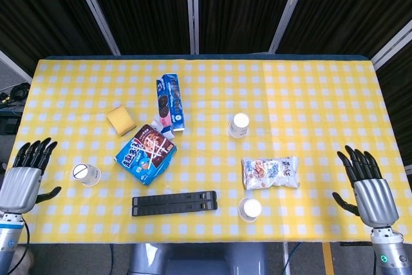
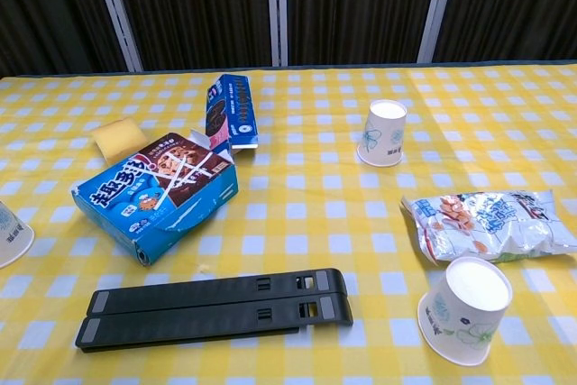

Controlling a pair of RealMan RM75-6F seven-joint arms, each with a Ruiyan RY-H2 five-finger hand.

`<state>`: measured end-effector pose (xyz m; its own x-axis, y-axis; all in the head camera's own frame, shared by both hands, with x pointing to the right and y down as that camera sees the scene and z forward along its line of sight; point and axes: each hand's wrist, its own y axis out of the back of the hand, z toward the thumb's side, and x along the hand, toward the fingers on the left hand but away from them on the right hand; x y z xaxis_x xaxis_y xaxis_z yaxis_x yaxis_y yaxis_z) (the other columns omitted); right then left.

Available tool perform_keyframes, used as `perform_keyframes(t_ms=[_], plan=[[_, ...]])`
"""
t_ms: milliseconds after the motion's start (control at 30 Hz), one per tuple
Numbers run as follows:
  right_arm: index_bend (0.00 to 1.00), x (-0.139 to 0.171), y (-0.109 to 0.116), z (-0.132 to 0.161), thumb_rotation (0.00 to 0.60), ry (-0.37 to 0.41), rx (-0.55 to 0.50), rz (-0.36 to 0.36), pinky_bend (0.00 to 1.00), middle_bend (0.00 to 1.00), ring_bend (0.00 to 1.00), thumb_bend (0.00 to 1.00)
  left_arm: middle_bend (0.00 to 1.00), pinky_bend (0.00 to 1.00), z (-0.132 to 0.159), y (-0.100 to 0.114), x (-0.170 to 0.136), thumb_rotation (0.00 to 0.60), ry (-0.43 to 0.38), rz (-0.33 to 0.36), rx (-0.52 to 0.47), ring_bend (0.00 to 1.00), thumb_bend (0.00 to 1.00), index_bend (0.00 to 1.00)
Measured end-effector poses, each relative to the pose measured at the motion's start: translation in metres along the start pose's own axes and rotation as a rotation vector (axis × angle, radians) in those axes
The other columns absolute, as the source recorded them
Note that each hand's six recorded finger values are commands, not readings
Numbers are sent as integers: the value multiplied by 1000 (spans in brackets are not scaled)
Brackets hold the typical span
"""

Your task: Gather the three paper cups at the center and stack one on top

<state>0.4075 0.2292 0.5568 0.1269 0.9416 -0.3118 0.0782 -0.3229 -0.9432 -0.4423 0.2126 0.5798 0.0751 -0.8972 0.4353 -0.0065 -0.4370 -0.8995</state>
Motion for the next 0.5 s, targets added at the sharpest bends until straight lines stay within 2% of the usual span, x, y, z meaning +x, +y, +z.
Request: perform_keyframes(t_ms=[67, 200, 500], plan=[[0, 0, 0, 0, 600, -1, -2, 1, 0, 0, 0, 103, 0, 0, -1, -3, 1, 600, 0, -20, 6, 0, 101, 57], [0, 0, 1, -1, 600, -3, -9, -2, 0, 0, 0, 103, 0, 0, -3, -14, 4, 600, 4, -84, 24, 0, 180, 116], [0, 0, 0, -1, 600, -1, -7, 2, 0, 0, 0, 103, 0, 0, -2, -37, 18, 600, 4, -197, 40, 0, 181, 182]])
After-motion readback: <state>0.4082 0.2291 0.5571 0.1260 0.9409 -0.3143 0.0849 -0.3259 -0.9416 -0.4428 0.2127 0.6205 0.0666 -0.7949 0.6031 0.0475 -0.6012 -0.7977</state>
